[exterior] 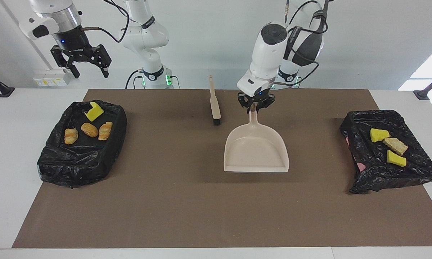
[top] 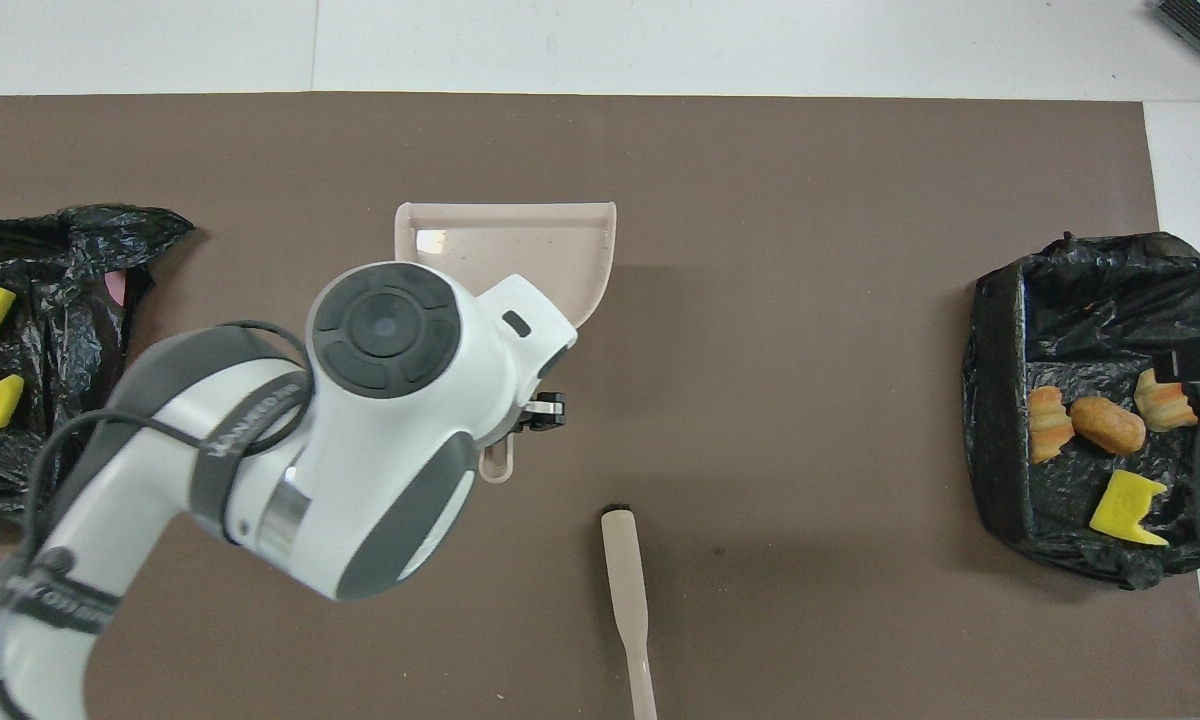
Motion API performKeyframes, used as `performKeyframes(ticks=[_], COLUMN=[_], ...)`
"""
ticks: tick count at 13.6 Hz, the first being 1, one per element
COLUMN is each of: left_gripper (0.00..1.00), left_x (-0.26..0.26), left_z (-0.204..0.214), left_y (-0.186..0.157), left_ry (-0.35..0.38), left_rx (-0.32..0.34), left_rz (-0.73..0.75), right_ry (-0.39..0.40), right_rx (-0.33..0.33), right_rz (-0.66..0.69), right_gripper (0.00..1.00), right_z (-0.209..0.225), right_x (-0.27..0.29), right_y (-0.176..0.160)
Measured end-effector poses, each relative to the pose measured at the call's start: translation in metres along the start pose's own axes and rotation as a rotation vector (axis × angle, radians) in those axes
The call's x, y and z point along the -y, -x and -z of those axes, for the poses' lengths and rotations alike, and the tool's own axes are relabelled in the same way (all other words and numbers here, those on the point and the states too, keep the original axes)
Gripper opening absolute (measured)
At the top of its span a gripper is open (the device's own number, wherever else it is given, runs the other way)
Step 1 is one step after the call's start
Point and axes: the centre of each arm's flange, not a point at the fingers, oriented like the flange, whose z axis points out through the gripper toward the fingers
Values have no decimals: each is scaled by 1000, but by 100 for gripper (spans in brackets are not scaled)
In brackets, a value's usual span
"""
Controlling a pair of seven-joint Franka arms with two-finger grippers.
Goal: Sweep and dump trash in bin
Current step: 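Carry the empty dustpan back to the table center with the left gripper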
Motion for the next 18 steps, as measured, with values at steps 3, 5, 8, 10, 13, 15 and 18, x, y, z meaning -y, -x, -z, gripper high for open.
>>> performKeyframes(ticks=[3, 5, 8, 10, 13, 15, 18], left_gripper=[31, 31, 39, 61, 95, 100, 100], left_x=[-43, -59, -75, -72, -48, -19, 33], left_z=[-71, -104, -127, -119, -83, -60, -35], left_y=[-11, -11, -6, -12, -30, -47, -78], left_ry=[48, 54, 47, 57, 84, 103, 120], left_rx=[-1, 11, 18, -1, -47, -78, -116], left_rz=[47, 51, 55, 66, 110, 161, 237], right_ry=[5, 5, 6, 5, 6, 6, 6], right_rx=[0, 0, 0, 0, 0, 0, 0], right_rz=[0, 0, 0, 0, 0, 2, 3], right_gripper=[100, 100, 100, 100, 100, 100, 100], right_z=[0, 0, 0, 0, 0, 0, 0], right_x=[-1, -1, -1, -1, 0, 1, 1], right_y=[0, 0, 0, 0, 0, 0, 0])
